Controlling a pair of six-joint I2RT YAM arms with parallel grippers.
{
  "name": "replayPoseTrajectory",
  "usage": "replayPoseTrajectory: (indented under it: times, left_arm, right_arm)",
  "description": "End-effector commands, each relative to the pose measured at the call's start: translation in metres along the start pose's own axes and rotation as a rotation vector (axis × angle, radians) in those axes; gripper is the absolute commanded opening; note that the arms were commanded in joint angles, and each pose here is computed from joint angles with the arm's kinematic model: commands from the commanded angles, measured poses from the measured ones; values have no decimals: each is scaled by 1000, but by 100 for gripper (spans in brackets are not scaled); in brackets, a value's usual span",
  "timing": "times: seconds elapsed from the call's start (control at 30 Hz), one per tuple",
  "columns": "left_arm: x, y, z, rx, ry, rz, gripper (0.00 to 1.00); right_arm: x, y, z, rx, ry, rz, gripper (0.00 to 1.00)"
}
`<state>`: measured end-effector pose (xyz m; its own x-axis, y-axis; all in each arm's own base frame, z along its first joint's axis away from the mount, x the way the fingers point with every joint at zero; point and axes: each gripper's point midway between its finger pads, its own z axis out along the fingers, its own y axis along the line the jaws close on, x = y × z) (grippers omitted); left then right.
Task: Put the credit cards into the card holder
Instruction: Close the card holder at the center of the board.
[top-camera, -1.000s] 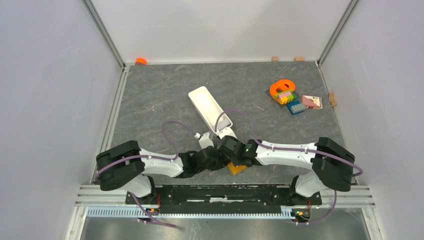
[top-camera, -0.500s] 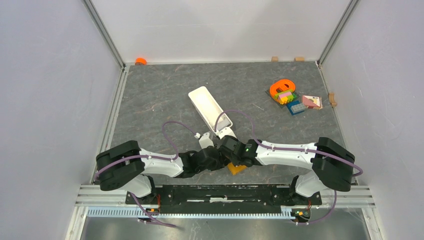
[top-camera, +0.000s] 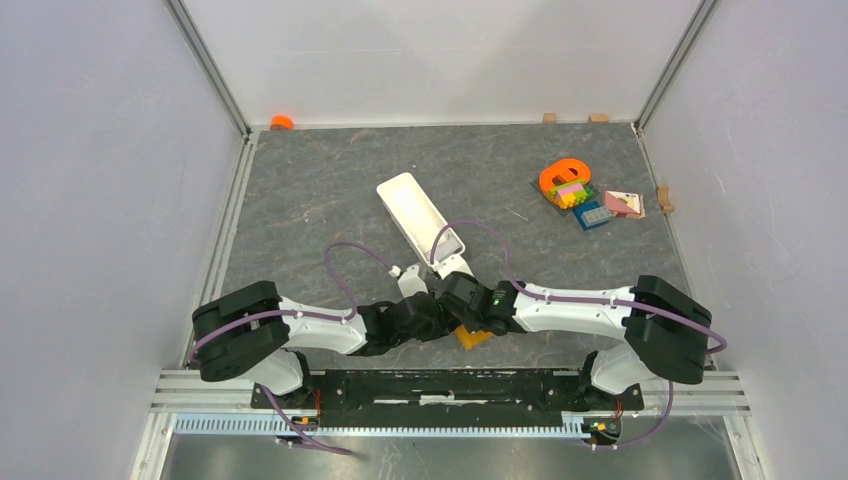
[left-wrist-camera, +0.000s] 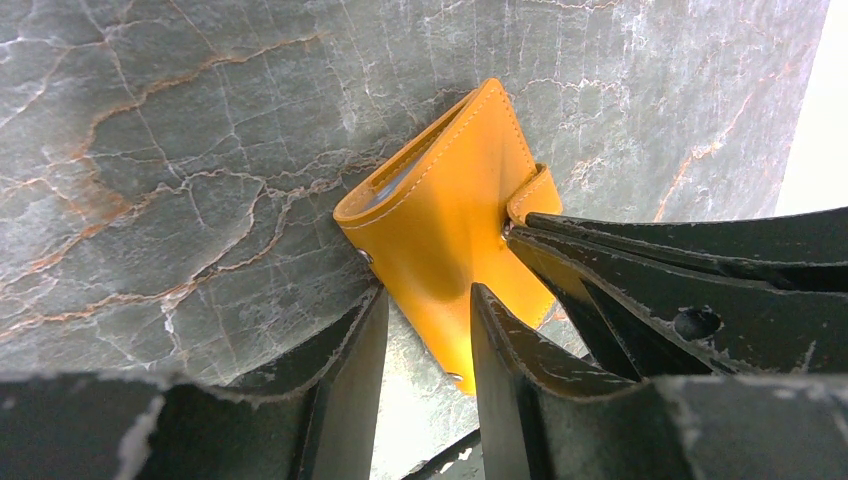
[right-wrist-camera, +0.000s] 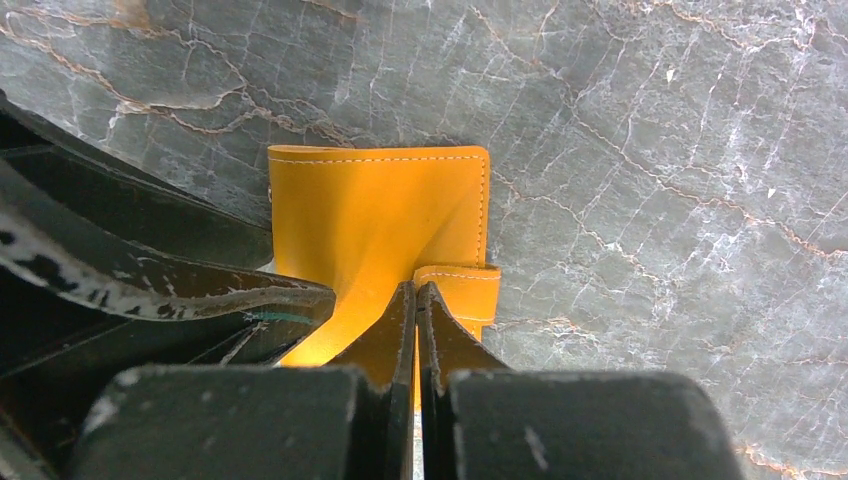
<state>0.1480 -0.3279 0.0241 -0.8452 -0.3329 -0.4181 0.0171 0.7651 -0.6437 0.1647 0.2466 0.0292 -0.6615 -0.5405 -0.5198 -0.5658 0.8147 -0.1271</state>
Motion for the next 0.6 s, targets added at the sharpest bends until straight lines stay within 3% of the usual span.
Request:
replayPoseTrajectory:
  times: [0.0, 0.57]
  left_arm:
    - [13, 59, -1, -200, 32, 84, 44]
    - [14, 60, -2, -201, 30, 79, 44]
  right_arm:
    - [20, 13, 11, -57, 61, 16, 0]
    - [59, 15, 15, -74, 137, 69, 0]
